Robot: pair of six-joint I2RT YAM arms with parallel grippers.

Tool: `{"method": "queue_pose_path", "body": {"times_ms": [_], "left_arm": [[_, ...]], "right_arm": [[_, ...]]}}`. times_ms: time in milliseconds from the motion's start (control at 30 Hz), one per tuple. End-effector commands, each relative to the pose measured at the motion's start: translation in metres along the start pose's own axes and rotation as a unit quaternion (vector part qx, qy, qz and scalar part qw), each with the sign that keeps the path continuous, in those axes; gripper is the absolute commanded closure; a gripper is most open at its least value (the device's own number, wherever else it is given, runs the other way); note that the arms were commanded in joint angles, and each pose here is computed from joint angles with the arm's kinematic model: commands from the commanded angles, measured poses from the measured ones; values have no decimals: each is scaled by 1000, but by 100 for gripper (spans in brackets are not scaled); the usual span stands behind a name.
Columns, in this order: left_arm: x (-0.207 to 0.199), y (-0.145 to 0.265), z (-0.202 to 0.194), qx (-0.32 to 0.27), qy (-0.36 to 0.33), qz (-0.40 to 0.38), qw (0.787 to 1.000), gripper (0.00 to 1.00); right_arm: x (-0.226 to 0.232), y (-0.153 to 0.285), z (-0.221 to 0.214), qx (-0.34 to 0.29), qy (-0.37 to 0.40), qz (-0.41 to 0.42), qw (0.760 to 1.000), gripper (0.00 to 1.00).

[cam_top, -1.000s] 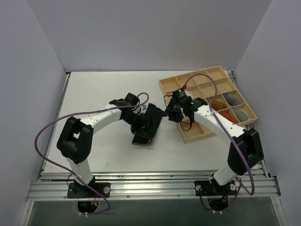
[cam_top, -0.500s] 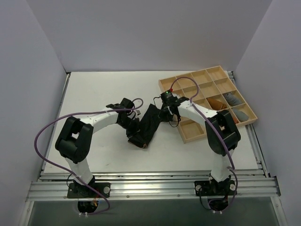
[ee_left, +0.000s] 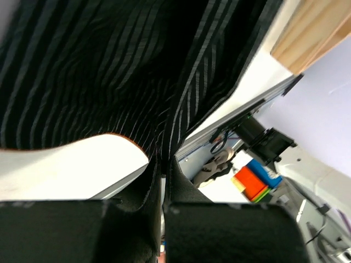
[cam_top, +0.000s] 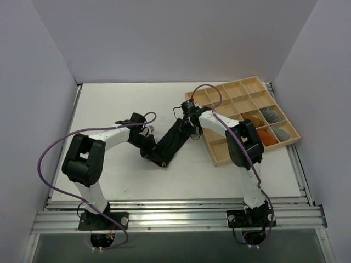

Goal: Roll the underwear
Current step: Fold the underwear

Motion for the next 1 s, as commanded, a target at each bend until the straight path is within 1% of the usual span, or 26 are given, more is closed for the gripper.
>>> {"method": "queue_pose_path", "body": {"times_ms": [0,133,233,300,333,400,433,500,567,733,867,900,967], "left_arm": [[15,9,10,-7,22,-10,1000,97],[34,18,21,-23,44,-4,999,94],[42,26,33,-40,55,2,998,87],[48,28,39,-39,60,15,997,80],[44,32,49,-52,50,19,997,74],[43,35,57,-54,43,23,997,67],[36,40,63,-62,32,20,997,63],[35,47,67,-65,28,35,997,60],[29,58,77,-87,4,50,995,56],[31,70,91,-100,-26,94,990,52],[35,65,95,-83,-57,96,990,50],[40,60,93,-70,-55,103,991,47],[49,55,91,-57,-62,113,990,45]], "right_arm": [[-26,-12,-5,15,32,-62,997,100],[-30,-15,-6,22,48,-74,996,100],[-27,-15,-4,19,56,-69,996,100],[-25,-15,-3,20,64,-64,996,100],[-23,-14,-1,18,66,-61,996,100],[-22,-14,0,20,76,-63,995,100],[-21,-13,0,20,79,-65,995,100],[-20,-11,3,18,84,-64,994,100],[-17,-9,6,16,88,-62,994,100],[-12,-2,10,15,101,-61,993,99],[-11,-2,13,18,109,-63,992,99],[-11,-2,13,18,111,-63,992,98],[-12,-2,14,19,113,-64,991,98]]}}
Point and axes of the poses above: each gripper's point midway between its finger pads, its own y axis back along the fingers, its own x axis along the line the jaws close on, z = x × y, the point moved 4 cm from there along y, back along the fingers, and after that the axes turned 5 degrees about -y, right-handed, at the moved point
